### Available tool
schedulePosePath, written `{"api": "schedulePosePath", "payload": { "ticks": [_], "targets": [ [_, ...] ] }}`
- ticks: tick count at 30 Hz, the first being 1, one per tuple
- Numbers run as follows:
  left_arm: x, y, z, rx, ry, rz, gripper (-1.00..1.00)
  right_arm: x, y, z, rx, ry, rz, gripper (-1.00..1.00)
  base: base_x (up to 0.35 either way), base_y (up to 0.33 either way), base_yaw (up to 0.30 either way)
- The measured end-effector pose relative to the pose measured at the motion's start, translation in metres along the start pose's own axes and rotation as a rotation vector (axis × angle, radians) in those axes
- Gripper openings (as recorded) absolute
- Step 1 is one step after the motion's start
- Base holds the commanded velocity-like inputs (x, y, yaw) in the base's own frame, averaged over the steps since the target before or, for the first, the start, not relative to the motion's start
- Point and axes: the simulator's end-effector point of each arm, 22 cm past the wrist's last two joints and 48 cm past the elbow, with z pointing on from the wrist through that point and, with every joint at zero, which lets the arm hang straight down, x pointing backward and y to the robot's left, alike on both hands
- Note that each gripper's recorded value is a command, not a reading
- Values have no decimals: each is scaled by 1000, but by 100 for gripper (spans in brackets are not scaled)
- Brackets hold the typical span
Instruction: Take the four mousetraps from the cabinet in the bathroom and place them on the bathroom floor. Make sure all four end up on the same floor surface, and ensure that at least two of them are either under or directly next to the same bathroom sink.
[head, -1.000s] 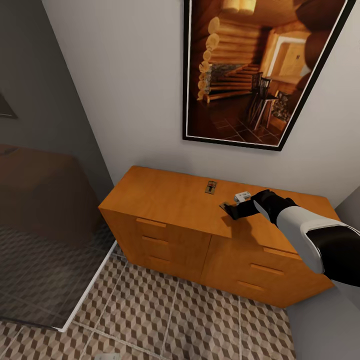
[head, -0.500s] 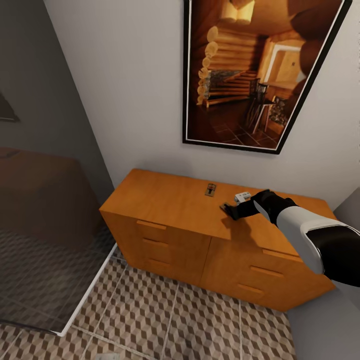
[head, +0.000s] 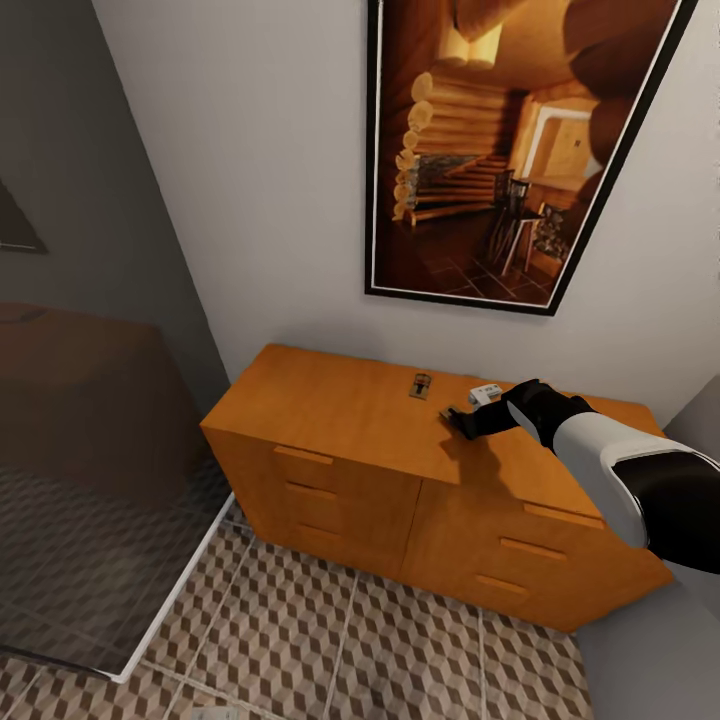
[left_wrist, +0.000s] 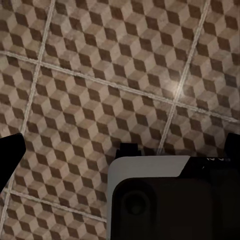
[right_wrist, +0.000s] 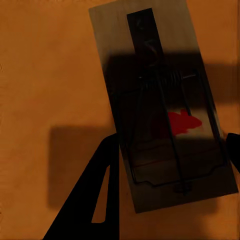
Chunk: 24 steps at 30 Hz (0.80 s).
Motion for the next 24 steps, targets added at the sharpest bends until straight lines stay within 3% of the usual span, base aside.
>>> {"api": "schedulePosePath", "payload": {
  "ticks": [24],
  "targets": [
    [-17, 0, -5, 0, -39, -2, 100, -16, 1, -23, 12, -36, -10, -100, 0, 0, 0]
  ]
}}
